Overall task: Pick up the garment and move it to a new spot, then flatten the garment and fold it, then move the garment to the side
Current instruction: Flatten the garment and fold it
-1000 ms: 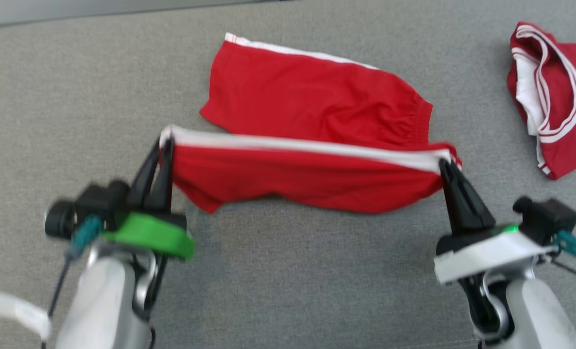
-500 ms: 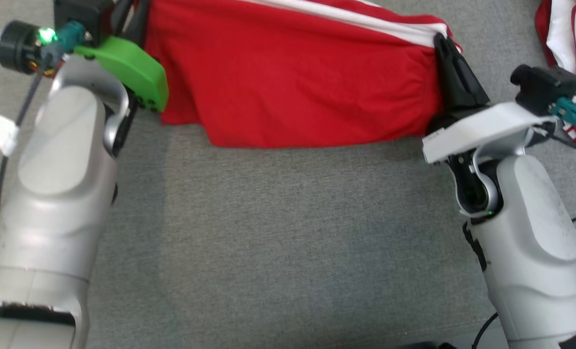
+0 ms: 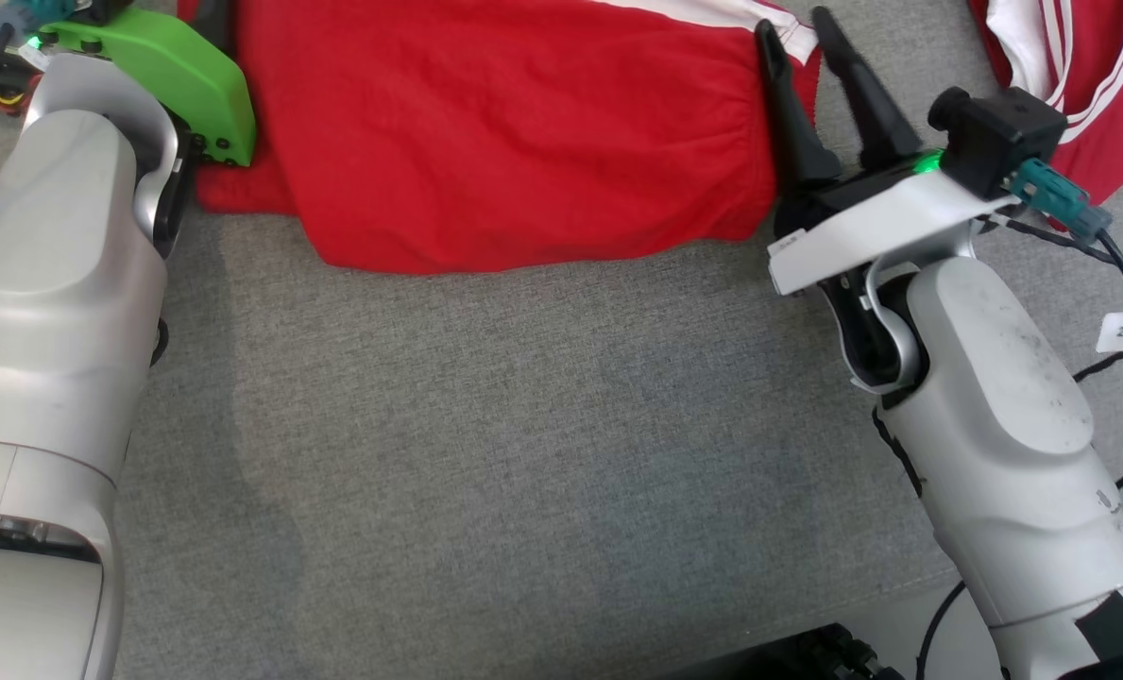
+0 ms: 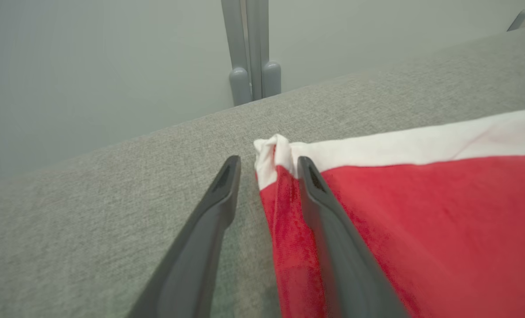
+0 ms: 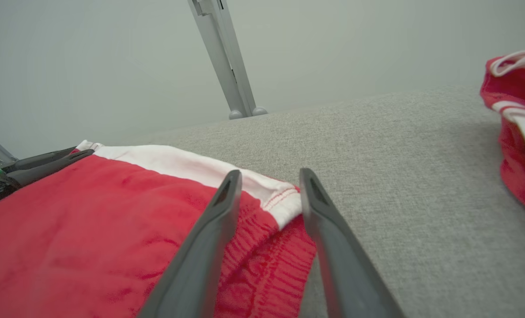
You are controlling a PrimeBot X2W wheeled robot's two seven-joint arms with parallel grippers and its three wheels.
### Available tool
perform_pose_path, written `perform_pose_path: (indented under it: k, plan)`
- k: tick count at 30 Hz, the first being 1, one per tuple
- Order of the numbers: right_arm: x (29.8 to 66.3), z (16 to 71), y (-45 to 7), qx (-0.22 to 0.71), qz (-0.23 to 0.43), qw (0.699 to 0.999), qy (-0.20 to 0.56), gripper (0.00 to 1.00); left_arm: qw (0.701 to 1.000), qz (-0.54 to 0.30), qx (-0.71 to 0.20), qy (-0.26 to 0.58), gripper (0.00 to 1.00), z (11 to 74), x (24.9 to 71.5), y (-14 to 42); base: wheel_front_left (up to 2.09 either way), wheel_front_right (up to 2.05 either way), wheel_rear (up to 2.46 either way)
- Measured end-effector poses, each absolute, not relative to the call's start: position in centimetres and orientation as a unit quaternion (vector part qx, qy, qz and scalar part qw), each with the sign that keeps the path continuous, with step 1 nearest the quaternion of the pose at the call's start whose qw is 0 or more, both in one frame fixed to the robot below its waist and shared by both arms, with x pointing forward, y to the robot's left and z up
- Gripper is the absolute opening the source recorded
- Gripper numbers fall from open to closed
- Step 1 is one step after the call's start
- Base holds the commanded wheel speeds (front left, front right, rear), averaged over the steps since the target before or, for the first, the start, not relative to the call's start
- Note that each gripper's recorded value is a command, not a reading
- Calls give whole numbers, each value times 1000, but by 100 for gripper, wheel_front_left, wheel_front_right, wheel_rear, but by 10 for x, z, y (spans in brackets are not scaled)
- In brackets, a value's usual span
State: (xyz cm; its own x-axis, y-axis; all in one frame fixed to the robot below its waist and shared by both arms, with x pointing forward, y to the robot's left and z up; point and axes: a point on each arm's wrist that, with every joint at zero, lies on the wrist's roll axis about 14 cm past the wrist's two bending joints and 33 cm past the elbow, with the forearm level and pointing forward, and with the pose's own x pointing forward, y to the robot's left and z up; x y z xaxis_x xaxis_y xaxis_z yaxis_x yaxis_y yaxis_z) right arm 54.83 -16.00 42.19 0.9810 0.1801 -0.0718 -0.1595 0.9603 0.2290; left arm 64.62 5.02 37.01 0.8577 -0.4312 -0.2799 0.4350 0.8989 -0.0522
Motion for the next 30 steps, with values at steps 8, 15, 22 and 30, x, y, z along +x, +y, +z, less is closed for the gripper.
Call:
perform_pose_path:
  k: [8, 15, 22, 30]
  plan:
    - [537, 457, -170, 79, 91, 993, -15, 100, 977, -166, -56, 122, 100, 384, 640, 77, 0, 0, 0]
    - [516, 477, -180, 53, 81, 994, -43, 100, 991, -94, -81, 47, 100, 421, 608, 109, 0, 0, 0]
    - [491, 481, -184, 54, 72, 995, -39, 100, 996, -50, -68, -2, 100, 450, 549, 131, 0, 0, 0]
    - [461, 486, -185, 61, 63, 996, -34, 100, 998, -38, -51, -7, 100, 462, 490, 139, 0, 0, 0]
